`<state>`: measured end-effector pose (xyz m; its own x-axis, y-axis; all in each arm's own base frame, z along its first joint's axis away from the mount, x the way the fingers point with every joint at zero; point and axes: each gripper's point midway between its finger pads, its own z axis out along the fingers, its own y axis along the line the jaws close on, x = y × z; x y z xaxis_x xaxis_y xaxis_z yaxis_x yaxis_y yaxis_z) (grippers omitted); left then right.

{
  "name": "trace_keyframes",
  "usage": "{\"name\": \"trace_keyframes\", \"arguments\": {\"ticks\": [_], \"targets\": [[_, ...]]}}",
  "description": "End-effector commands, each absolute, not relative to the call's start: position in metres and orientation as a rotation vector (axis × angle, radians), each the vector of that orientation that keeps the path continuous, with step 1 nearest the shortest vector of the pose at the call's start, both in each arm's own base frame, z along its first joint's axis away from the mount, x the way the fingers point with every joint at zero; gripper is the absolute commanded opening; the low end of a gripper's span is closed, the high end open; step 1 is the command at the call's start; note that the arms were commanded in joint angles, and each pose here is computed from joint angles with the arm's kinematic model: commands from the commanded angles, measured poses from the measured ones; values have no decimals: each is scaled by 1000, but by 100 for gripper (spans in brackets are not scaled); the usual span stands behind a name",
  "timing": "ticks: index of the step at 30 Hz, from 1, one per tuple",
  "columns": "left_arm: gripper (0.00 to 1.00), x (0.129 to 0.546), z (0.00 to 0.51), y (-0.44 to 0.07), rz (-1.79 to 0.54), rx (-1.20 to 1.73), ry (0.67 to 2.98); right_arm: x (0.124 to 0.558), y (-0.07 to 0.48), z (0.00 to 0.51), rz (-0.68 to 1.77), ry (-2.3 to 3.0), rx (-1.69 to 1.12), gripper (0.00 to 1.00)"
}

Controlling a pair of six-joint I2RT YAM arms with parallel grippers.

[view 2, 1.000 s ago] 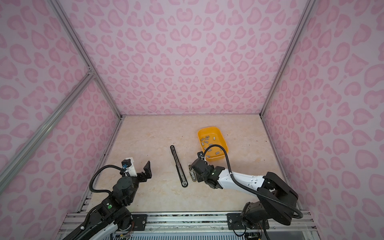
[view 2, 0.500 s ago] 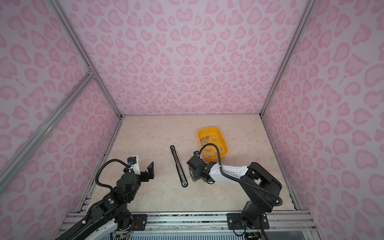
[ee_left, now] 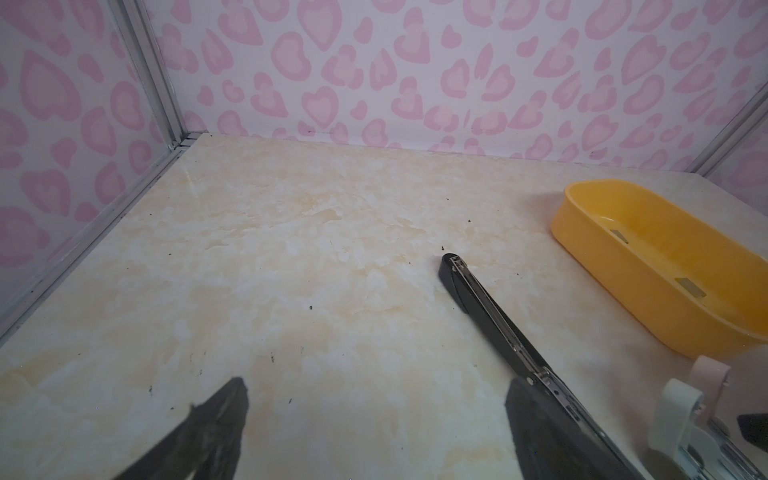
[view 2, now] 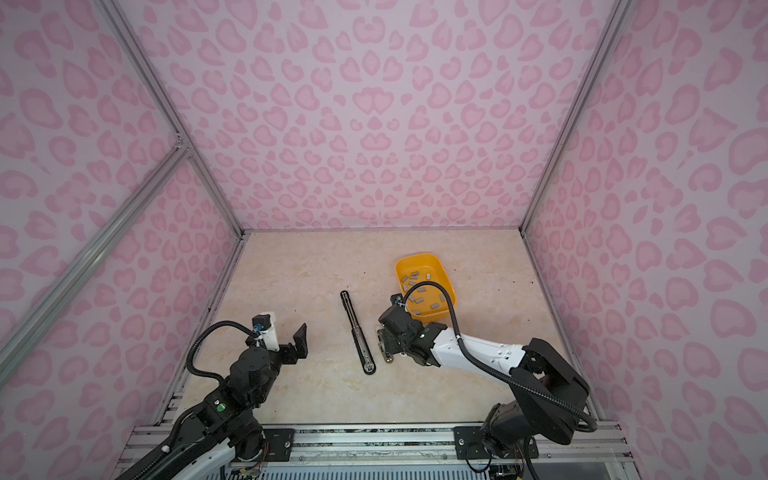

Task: Load the staples into the stapler
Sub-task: 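Lower the pink stapler beside the other staplers and open the right gripper, then move the right gripper into the yellow tray over the staple strips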

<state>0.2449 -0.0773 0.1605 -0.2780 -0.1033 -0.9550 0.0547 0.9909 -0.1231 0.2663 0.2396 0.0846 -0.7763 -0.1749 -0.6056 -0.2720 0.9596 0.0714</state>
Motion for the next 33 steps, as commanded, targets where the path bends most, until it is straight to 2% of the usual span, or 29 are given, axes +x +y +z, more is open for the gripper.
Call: {"name": "trace_keyframes", "arguments": {"ticks": [1, 12, 16, 20, 22, 28, 33], "targets": [[98, 245, 166, -76, -167, -51, 1814, 267, 226, 95, 128, 2458, -306, 71], [98, 246, 166, -78, -165, -44, 1822, 304, 183, 158, 0, 2359, -195, 74], [98, 247, 165, -80, -165, -33, 1828, 332, 167, 136, 2, 2483, -143, 72], [98, 247, 164, -82, -174, -24, 1833, 360, 145, 104, -68, 2687, -121, 63], [98, 247, 163, -84, -184, -15, 1834, 370, 142, 97, -80, 2707, -114, 63], [98, 247, 164, -84, -184, -15, 1834, 385, 129, 72, -140, 2745, -53, 62], [98, 247, 163, -87, -193, -2, 1836, 380, 129, 53, -163, 2807, -67, 59]]}}
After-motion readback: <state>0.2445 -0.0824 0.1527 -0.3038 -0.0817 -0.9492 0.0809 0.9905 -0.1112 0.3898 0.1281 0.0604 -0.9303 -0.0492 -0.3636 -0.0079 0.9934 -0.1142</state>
